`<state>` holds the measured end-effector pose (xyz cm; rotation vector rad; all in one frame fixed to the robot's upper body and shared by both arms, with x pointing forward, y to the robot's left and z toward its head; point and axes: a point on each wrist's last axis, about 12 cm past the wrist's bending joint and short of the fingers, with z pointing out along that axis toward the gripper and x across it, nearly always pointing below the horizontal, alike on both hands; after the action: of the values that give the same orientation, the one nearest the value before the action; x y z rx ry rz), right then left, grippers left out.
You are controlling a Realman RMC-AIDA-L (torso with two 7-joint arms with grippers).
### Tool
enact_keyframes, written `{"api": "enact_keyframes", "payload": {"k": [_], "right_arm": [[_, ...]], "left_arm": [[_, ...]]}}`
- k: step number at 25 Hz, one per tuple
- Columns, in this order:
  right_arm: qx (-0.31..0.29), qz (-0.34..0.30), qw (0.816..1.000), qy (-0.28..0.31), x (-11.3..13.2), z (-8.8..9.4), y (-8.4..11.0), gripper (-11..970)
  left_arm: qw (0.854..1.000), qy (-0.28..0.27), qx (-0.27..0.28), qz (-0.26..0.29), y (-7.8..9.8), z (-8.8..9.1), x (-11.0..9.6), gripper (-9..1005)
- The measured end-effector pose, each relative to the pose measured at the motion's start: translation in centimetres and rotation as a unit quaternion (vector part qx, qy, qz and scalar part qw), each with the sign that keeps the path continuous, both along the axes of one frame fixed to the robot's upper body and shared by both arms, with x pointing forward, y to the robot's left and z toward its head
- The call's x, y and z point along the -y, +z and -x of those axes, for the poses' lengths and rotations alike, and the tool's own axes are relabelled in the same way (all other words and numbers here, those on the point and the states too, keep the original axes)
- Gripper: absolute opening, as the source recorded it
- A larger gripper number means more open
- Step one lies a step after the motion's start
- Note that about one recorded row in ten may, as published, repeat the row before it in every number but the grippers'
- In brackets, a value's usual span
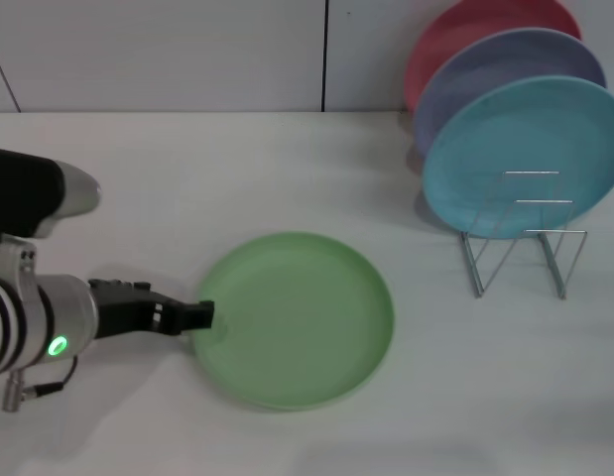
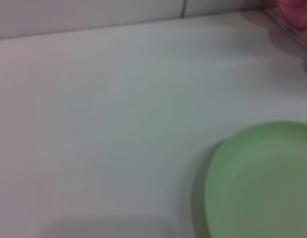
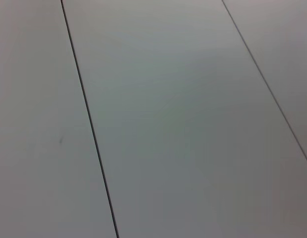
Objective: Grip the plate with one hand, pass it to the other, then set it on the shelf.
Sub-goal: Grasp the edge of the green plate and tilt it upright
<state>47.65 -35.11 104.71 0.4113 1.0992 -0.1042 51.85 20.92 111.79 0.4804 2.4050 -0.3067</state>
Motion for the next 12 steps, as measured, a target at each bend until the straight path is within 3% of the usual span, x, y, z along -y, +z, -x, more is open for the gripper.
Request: {"api": "enact_keyframes", "payload": {"k": [12], "right_arm": [[-0.003, 0.001, 1.000, 0.002, 0.0, 0.2, -0.1, 824]], "left_arm": [[1.000, -0.005, -0.019, -0.008, -1.4, -0.4, 0.5, 866]]}}
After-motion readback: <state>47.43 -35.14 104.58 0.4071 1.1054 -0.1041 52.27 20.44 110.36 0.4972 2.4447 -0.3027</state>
